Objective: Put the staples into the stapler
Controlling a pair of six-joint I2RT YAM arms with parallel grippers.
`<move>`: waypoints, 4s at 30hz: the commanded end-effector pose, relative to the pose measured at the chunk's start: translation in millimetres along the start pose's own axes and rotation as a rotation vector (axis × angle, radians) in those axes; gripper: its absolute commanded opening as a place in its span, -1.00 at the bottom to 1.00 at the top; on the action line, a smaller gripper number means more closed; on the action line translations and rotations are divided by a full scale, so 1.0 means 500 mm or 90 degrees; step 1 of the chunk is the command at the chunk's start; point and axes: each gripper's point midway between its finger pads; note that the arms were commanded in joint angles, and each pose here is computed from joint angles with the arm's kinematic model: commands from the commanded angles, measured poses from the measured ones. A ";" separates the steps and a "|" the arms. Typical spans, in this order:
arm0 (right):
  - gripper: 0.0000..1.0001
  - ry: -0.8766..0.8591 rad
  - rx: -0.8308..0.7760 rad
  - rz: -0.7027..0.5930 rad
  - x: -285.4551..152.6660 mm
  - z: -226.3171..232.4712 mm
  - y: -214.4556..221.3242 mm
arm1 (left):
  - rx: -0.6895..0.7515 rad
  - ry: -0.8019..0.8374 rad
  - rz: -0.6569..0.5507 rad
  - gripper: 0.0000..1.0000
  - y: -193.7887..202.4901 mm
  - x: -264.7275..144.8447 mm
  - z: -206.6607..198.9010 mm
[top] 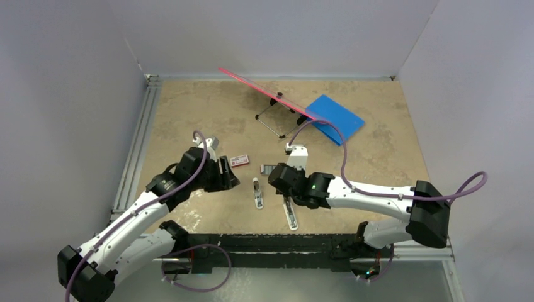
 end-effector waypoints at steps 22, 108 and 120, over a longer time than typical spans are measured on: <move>-0.51 0.062 0.058 -0.116 0.014 -0.018 -0.122 | -0.024 0.271 0.055 0.05 0.067 0.032 -0.178; -0.97 0.041 0.099 0.143 -0.041 -0.126 0.094 | -0.125 0.071 0.261 -0.90 0.321 0.325 -0.204; -0.95 0.046 0.092 0.185 -0.071 -0.131 0.160 | -0.104 0.075 0.255 -0.88 0.314 0.325 -0.207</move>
Point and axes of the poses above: each gripper's point midway between its finger pads, its own x axis out along the fingers, its own z axis along the line the jaws close on, y = z × x, and after that the axes turned 11 degrees about x, right-handed
